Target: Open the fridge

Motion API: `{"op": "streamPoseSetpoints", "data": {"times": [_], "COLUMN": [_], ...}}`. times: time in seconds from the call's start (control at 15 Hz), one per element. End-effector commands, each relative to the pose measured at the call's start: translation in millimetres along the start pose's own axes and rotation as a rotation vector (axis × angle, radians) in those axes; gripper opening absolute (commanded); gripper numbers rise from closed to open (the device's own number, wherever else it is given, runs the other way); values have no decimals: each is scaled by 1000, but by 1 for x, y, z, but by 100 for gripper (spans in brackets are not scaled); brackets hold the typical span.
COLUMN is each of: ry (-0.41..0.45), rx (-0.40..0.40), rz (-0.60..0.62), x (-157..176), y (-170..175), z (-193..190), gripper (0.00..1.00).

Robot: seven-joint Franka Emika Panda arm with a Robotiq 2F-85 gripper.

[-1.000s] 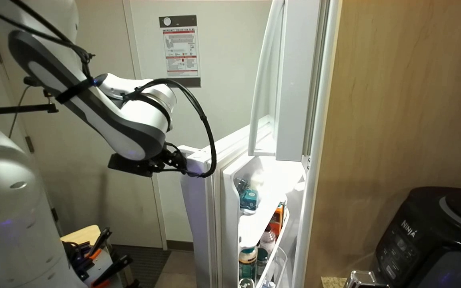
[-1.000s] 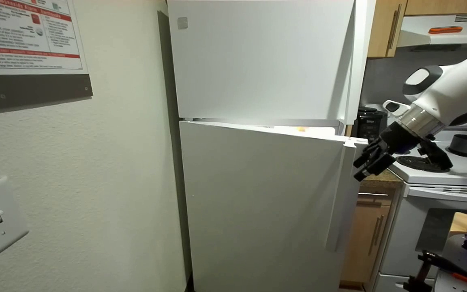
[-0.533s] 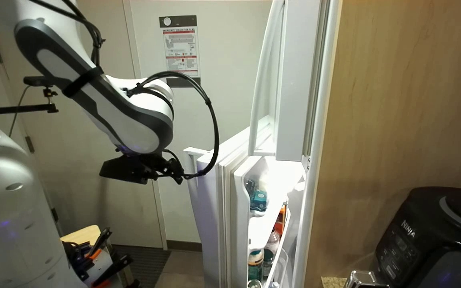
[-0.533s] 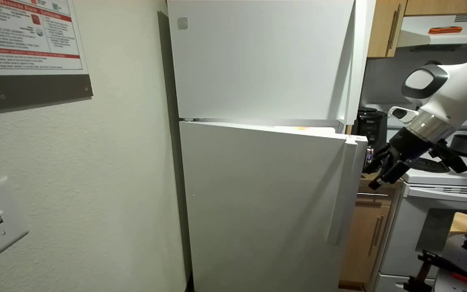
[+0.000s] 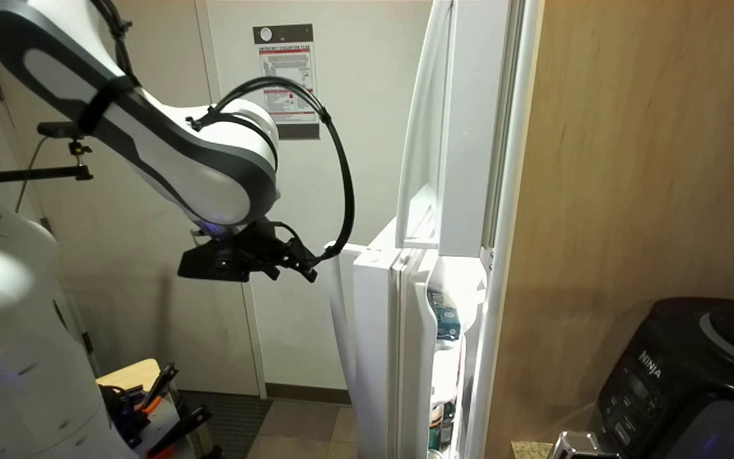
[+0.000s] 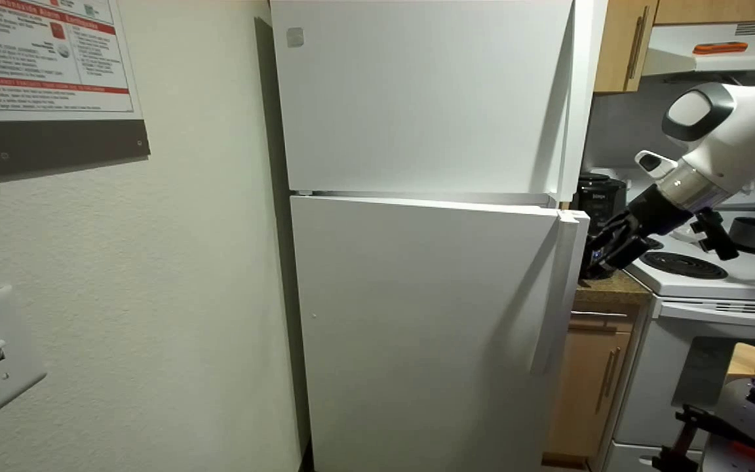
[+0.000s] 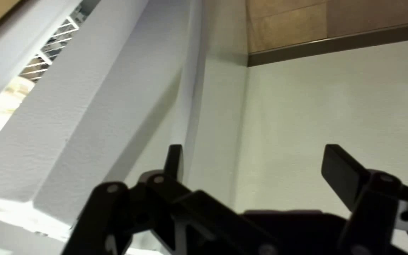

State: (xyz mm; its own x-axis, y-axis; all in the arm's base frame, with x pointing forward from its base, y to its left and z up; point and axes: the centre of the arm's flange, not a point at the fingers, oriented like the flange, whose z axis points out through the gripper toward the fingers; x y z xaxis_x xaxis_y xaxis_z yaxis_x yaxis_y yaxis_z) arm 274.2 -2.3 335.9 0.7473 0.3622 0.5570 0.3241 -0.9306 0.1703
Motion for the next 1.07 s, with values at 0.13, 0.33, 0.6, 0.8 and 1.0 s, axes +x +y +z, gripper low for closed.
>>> {"op": "streamPoseSetpoints", "data": {"times": [0.13, 0.33, 0.6, 0.8, 1.0], "ry": [18, 27, 1, 15, 44], "rx": [-302, -394, -445, -457, -444], "rz": [75, 130, 170, 181, 188], "x": [-2, -2, 6, 18, 30], "y": [67, 98, 124, 135, 141], "z": [21, 53, 96, 114, 122], "gripper": [100, 100, 100, 100, 73]}}
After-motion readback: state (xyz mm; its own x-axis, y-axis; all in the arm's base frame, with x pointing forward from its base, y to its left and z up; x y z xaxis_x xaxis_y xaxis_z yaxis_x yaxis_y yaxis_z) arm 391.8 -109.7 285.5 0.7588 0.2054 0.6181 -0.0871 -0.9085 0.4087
